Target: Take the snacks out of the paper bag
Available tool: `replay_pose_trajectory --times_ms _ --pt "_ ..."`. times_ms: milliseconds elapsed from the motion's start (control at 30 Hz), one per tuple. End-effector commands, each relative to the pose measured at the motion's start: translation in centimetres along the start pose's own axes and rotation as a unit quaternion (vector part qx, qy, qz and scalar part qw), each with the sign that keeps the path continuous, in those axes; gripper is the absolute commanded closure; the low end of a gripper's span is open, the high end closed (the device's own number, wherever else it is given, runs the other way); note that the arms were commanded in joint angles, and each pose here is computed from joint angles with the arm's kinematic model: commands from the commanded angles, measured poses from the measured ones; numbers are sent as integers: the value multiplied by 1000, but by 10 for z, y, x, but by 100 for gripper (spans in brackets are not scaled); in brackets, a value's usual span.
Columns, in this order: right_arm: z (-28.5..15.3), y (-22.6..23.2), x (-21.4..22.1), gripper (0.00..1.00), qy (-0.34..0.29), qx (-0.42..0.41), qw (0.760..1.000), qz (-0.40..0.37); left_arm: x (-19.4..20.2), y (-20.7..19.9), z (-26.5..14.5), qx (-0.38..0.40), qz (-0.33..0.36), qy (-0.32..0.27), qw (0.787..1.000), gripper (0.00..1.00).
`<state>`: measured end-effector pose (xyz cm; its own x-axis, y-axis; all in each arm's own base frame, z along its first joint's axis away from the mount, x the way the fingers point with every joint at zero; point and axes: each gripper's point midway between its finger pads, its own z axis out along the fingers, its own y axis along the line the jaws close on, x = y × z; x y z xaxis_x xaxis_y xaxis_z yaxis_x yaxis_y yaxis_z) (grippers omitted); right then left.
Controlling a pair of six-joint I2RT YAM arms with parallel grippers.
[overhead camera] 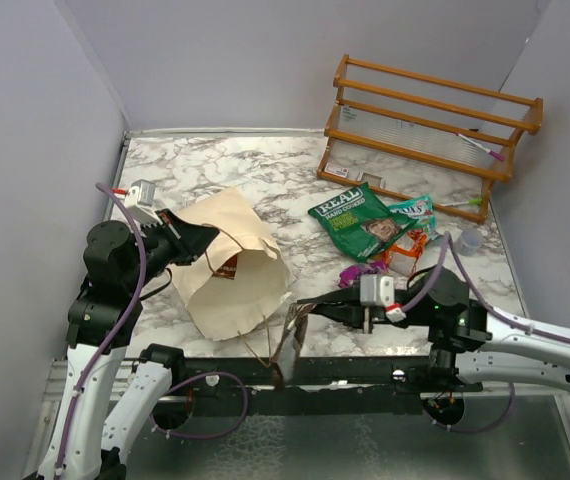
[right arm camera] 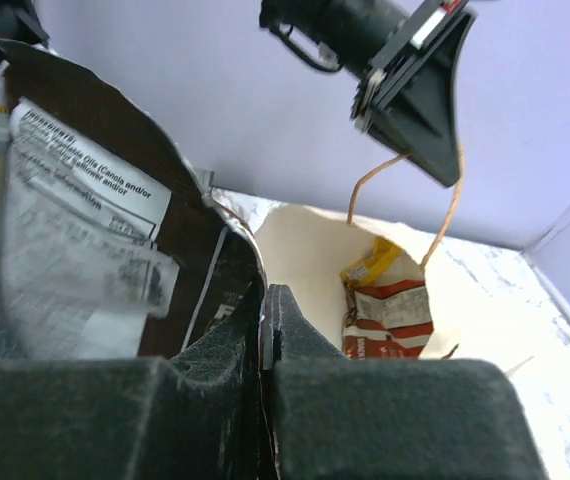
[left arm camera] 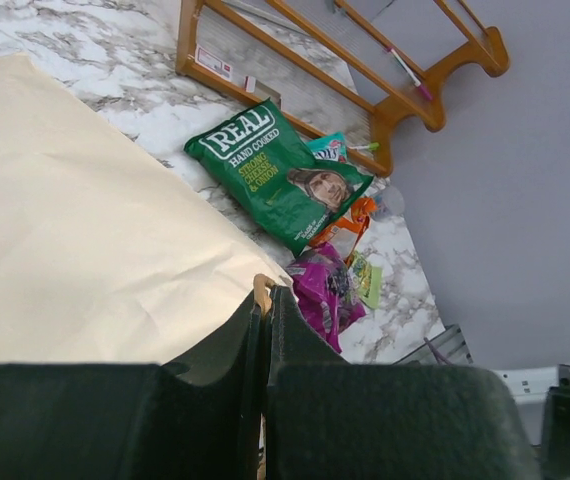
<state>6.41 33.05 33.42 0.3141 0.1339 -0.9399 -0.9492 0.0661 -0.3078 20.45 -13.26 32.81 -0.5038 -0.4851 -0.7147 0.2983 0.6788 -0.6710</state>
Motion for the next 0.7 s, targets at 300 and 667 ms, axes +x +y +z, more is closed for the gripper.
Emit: replay_pose_trajectory --times_ms 300,667 --pt "-88 -146 -58 99 9 422 905 -60 -10 -4 -4 0 8 -20 1000 100" --pt "-170 -254 -33 99 118 654 723 -190 -12 -8 -7 1 10 -21 1000 100"
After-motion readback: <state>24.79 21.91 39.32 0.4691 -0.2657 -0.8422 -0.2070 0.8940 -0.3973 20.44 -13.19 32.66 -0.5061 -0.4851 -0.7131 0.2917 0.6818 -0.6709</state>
